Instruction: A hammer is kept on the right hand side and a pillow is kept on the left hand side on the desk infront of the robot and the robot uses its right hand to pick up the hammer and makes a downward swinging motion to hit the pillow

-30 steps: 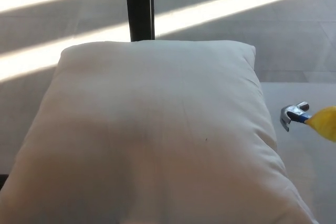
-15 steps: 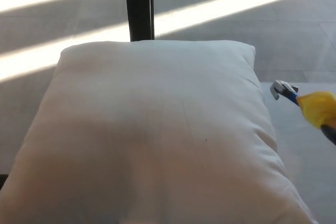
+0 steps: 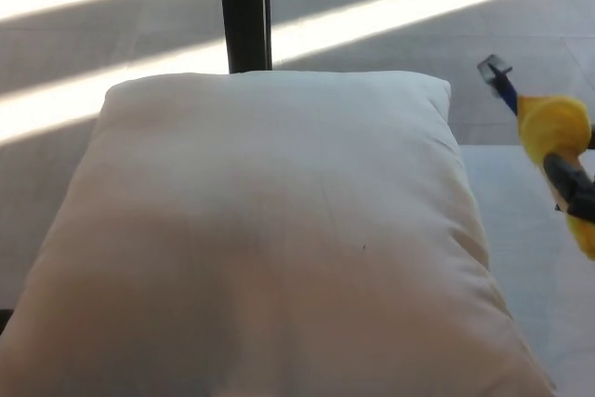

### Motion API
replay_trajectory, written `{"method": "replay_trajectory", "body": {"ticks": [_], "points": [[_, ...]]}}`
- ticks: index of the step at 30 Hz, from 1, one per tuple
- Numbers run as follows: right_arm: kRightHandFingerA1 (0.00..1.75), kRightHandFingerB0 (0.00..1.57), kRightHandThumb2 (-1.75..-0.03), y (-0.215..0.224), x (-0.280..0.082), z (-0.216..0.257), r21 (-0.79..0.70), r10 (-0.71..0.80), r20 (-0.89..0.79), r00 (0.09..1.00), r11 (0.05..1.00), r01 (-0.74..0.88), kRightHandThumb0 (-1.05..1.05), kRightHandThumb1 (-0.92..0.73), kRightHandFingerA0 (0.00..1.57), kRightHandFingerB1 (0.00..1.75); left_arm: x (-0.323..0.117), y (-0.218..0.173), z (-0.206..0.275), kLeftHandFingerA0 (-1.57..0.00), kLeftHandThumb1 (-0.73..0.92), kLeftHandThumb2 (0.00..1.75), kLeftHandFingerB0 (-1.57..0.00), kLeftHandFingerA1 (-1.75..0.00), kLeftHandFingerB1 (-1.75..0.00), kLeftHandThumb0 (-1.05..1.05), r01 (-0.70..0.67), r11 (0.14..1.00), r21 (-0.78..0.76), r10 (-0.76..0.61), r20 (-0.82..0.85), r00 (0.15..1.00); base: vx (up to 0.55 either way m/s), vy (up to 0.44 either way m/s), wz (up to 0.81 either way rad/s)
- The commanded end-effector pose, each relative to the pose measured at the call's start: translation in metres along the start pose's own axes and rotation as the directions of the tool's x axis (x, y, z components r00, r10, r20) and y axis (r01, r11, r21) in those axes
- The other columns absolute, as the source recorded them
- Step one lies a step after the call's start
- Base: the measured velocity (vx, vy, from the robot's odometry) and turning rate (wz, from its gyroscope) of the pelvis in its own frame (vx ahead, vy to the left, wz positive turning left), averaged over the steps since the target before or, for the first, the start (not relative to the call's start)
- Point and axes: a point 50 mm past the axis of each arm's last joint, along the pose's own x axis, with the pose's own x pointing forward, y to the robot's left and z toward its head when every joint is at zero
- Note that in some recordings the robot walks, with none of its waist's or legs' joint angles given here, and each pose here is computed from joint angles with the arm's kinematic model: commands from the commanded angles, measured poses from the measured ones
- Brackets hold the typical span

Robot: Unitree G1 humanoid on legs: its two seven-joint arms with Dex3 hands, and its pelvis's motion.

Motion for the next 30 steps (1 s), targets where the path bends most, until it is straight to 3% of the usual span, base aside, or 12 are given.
{"method": "replay_trajectory", "body": {"ticks": [1,3,6,10,11,12,25,26,30], "points": [[1.75,0.63,-0.88,0.032,-0.003,0.056,0.237,0.137,0.105,0.985,0.959,-0.158,-0.29,-0.79,1.02,1.75,-0.003,0.005,-0.001,-0.52,0.76,0.62,-0.45,-0.58,-0.43,-0.63,-0.006,1.0,0.01,0.006,0.012,1.0,0.0,0.0,0.0],[1.75,0.67,-1.03,0.043,-0.005,0.067,0.223,0.164,0.11,0.98,0.957,-0.185,-0.28,-0.69,1.03,1.75,-0.003,0.005,0.0,-0.52,0.75,0.62,-0.47,-0.61,-0.46,-0.63,-0.012,1.0,0.0,0.012,0.015,1.0,0.0,0.0,0.0],[1.75,0.6,-1.05,0.054,-0.007,0.079,0.239,0.203,0.127,0.971,0.944,-0.229,-0.28,-0.67,1.02,1.75,-0.003,0.006,0.001,-0.53,0.75,0.62,-0.49,-0.62,-0.47,-0.63,-0.014,1.0,0.007,0.014,0.018,1.0,0.0,0.0,0.0],[1.75,0.68,-1.11,0.068,-0.011,0.094,0.269,0.264,0.132,0.955,0.918,-0.291,-0.29,-0.64,1.02,1.75,-0.003,0.008,0.003,-0.55,0.75,0.62,-0.49,-0.62,-0.46,-0.63,-0.025,1.0,0.009,0.025,0.023,0.999,0.0,0.0,0.0],[1.75,0.68,-1.12,0.071,-0.012,0.096,0.274,0.286,0.133,0.949,0.91,-0.313,-0.29,-0.64,1.02,1.75,-0.004,0.009,0.003,-0.53,0.59,0.99,-0.43,-0.69,-0.58,-0.63,-0.024,1.0,0.009,0.023,0.023,0.999,0.0,0.0,0.0],[1.75,0.66,-1.16,0.073,-0.013,0.098,0.271,0.303,0.135,0.943,0.905,-0.329,-0.3,-0.64,1.01,1.75,-0.004,0.01,0.003,-0.55,0.75,0.62,-0.5,-0.63,-0.46,-0.62,-0.026,1.0,0.007,0.026,0.022,0.999,0.0,0.0,0.0],[1.75,0.69,-1.23,0.079,-0.024,0.106,0.248,0.419,0.032,0.908,0.876,-0.413,-0.3,-0.61,1.02,1.75,-0.007,0.014,0.001,-0.55,0.75,0.62,-0.49,-0.59,-0.46,-0.64,-0.035,0.999,0.042,0.035,0.019,0.999,0.0,0.0,0.0],[1.75,0.65,-1.13,0.078,-0.025,0.103,0.251,0.421,0.015,0.907,0.876,-0.411,-0.3,-0.69,1.02,1.75,-0.007,0.014,0.001,-0.55,0.75,0.63,-0.49,-0.62,-0.46,-0.64,-0.034,0.999,0.034,0.033,0.018,0.999,0.0,0.0,0.0],[1.75,0.63,-1.14,0.073,-0.026,0.091,0.185,0.423,-0.091,0.901,0.897,-0.402,-0.31,-0.67,1.0,1.75,-0.007,0.016,0.004,-0.57,0.75,0.63,-0.51,-0.61,-0.46,-0.64,-0.044,0.998,0.033,0.043,0.024,0.999,0.0,0.0,0.0]]}}
